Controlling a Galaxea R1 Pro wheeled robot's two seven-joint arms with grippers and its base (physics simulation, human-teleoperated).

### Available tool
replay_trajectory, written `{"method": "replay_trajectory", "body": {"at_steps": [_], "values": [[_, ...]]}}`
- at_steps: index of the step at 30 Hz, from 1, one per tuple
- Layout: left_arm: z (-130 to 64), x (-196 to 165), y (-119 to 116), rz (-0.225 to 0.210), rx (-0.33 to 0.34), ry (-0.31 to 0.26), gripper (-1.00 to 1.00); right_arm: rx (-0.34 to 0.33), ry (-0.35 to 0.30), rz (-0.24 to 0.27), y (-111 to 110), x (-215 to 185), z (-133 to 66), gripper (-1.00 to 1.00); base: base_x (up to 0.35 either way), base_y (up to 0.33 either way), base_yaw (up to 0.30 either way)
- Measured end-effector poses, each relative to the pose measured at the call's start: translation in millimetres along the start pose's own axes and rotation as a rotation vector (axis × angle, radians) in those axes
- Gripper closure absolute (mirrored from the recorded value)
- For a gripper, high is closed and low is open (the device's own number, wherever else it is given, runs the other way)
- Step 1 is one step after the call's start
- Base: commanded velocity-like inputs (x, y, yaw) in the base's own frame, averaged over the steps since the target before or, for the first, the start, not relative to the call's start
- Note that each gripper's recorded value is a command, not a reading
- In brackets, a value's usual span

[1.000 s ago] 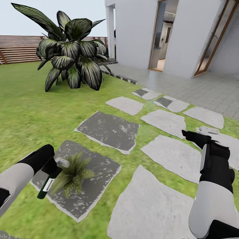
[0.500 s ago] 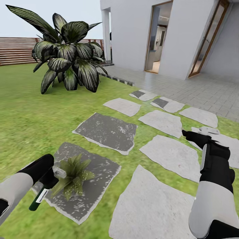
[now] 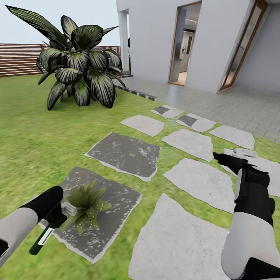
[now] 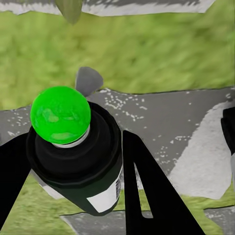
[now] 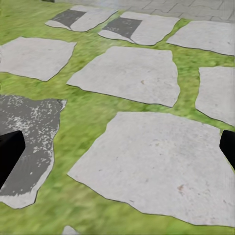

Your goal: Pick up the pesticide atomizer in the garden and spray insectifuge to fully cover both potted plants in the garden.

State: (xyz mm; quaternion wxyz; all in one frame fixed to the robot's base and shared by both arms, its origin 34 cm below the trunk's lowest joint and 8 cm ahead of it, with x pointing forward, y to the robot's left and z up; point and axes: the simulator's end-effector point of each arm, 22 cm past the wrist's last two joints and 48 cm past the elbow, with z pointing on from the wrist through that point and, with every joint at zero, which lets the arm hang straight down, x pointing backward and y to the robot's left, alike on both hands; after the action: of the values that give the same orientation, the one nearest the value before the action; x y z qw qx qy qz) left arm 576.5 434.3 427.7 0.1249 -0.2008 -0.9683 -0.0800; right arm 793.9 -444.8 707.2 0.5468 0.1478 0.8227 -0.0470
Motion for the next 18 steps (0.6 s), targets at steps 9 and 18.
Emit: {"method": "replay_trajectory", "body": {"at_steps": [9,18], "values": [[-1.4,-1.7,0.3,0.000,-0.001,-0.004,1.00,0.000,0.001,0.000,-0.1,0.3,0.0,-1.00,0.000,0.295,-0.190],[-0.6,-0.4,0.7,0.002,-0.003,0.000,1.00,0.000,0.001,0.000,0.0,0.4,0.1,-1.00,0.000,0.260,-0.228]]}}
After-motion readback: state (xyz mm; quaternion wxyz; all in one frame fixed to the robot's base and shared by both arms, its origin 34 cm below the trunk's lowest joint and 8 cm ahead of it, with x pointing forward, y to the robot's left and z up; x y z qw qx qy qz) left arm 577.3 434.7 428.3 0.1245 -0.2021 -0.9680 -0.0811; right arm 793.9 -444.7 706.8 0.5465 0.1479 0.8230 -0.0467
